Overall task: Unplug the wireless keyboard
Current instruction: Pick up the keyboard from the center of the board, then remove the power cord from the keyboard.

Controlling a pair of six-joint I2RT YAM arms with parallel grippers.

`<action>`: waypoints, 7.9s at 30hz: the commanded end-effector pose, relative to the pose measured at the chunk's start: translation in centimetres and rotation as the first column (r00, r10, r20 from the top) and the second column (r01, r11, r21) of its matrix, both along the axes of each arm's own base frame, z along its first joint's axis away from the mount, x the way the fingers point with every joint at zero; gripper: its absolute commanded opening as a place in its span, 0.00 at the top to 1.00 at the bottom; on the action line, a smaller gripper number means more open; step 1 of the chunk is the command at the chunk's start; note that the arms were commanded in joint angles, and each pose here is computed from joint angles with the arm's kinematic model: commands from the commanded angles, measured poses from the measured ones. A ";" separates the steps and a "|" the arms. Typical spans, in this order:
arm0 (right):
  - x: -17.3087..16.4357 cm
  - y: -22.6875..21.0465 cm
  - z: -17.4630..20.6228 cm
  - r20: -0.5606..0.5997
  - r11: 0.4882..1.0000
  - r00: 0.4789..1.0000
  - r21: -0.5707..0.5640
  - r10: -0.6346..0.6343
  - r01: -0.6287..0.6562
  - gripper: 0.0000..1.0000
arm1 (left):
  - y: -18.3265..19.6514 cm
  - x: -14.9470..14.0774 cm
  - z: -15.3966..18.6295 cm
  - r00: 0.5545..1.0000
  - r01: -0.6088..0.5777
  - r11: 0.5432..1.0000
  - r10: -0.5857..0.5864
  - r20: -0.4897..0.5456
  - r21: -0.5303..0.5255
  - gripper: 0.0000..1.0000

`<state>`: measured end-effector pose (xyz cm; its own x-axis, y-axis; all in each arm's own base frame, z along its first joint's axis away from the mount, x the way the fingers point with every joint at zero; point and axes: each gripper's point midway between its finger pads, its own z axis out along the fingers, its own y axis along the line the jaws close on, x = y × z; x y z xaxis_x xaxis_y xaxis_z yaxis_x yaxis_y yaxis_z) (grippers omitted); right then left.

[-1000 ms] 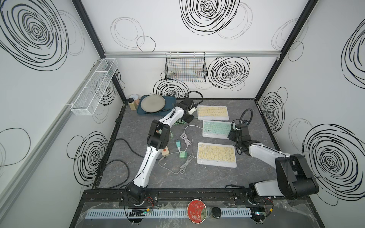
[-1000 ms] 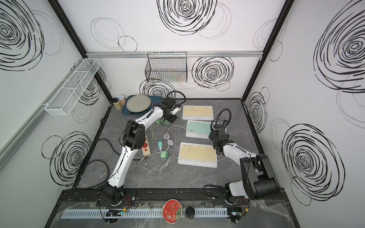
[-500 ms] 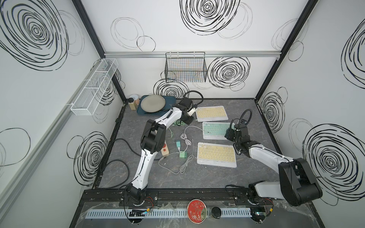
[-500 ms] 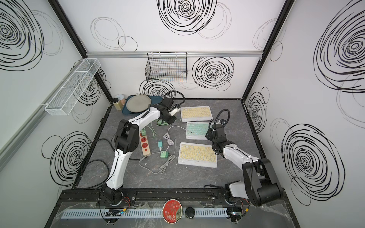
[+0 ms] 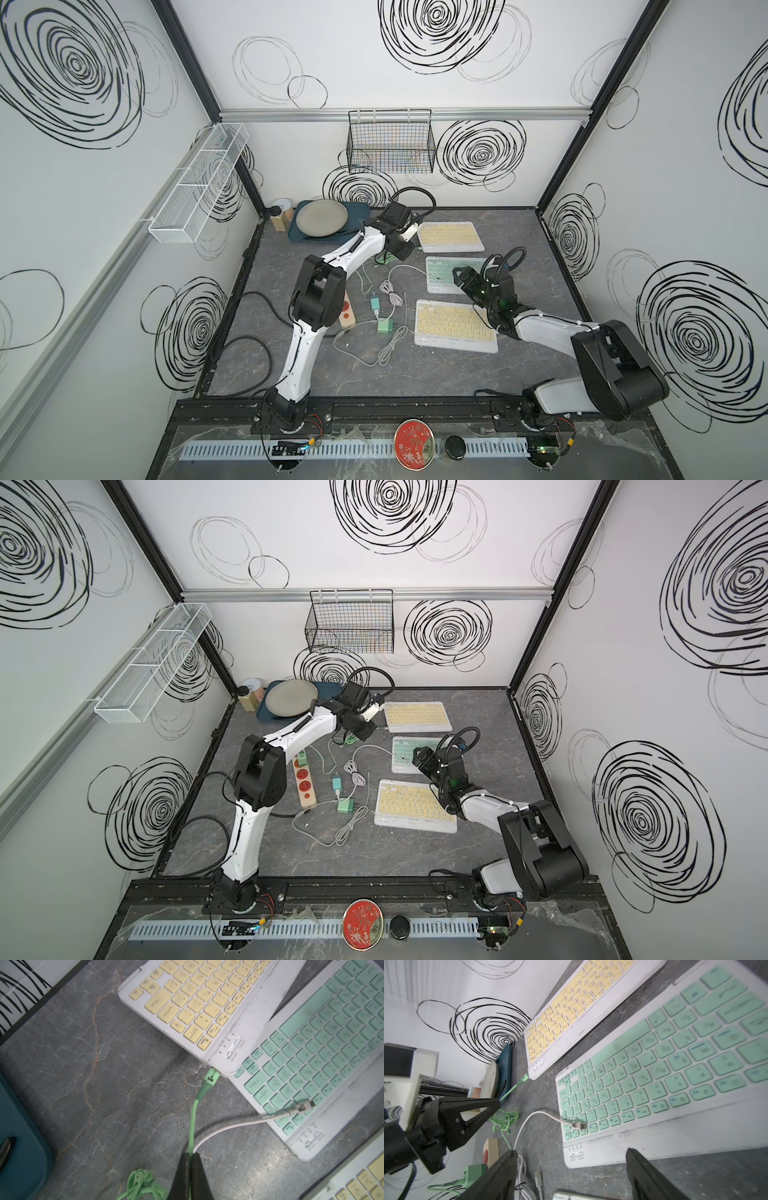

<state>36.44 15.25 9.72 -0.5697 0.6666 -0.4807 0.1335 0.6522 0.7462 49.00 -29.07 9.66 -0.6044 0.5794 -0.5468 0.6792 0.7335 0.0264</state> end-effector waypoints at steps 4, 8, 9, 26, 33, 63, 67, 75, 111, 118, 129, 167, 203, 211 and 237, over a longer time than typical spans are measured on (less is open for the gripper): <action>2.3 2.4 1.7 0.046 0.970 0.999 0.245 -0.010 -0.001 0.14 | -0.7 0.6 3.0 0.997 0.015 0.999 -0.012 0.078 -0.037 1.00; 3.5 3.0 1.4 0.042 0.959 0.999 0.282 -0.024 0.011 0.14 | -0.8 0.6 3.0 0.997 0.017 0.999 -0.014 0.079 -0.038 1.00; 3.8 3.0 1.2 0.039 0.957 0.999 0.289 -0.031 0.018 0.13 | -0.8 0.7 3.1 0.997 0.014 0.999 -0.011 0.081 -0.038 1.00; 8.3 6.6 -0.1 0.056 0.892 0.998 0.452 -0.003 -0.022 0.14 | -1.7 0.1 4.0 0.995 0.037 0.998 -0.033 0.090 -0.043 1.00; 10.8 7.8 -0.3 0.073 0.878 0.997 0.477 -0.007 -0.029 0.15 | -2.0 -0.1 4.7 0.994 0.047 0.997 -0.042 0.097 -0.054 1.00; 16.9 4.2 -1.3 0.100 0.802 0.983 0.593 -0.153 0.064 0.29 | -1.8 -1.2 5.3 0.993 0.059 0.997 -0.053 0.108 -0.055 1.00; 17.5 3.7 -1.2 0.110 0.793 0.980 0.605 -0.165 0.066 0.39 | -1.8 -1.4 5.4 0.992 0.063 0.997 -0.056 0.109 -0.054 1.00; 16.9 4.0 0.7 0.157 0.836 0.974 0.546 -0.166 0.054 0.85 | -1.8 -1.7 5.4 0.992 0.068 0.996 -0.061 0.109 -0.064 0.91; 8.9 3.3 11.9 0.544 0.892 0.799 0.452 -0.257 -0.021 1.00 | -4.0 -4.9 6.7 0.982 0.151 0.980 -0.133 0.136 -0.131 0.44; 7.7 2.7 13.4 0.545 0.893 0.793 0.450 -0.270 -0.005 1.00 | -4.9 -6.1 7.4 0.976 0.175 0.975 -0.154 0.153 -0.136 0.44; 5.5 2.9 15.8 0.590 0.915 0.763 0.404 -0.264 0.004 1.00 | -6.0 -7.9 7.5 0.971 0.210 0.962 -0.183 0.156 -0.174 0.45; 4.4 3.0 16.8 0.570 0.924 0.777 0.380 -0.269 0.041 1.00 | -4.6 -8.0 9.7 0.958 0.206 0.959 -0.157 0.241 -0.196 0.46; 4.4 4.2 16.8 0.563 0.912 0.787 0.409 -0.254 0.002 1.00 | -6.4 -8.5 9.2 0.936 0.301 0.931 -0.247 0.251 -0.207 0.72; 4.5 4.5 16.6 0.559 0.907 0.791 0.421 -0.249 -0.013 1.00 | -6.6 -8.4 9.1 0.932 0.312 0.927 -0.256 0.256 -0.210 0.73; 4.4 4.6 16.1 0.548 0.905 0.799 0.426 -0.247 -0.012 1.00 | -6.8 -8.7 8.7 0.922 0.344 0.917 -0.288 0.259 -0.202 1.00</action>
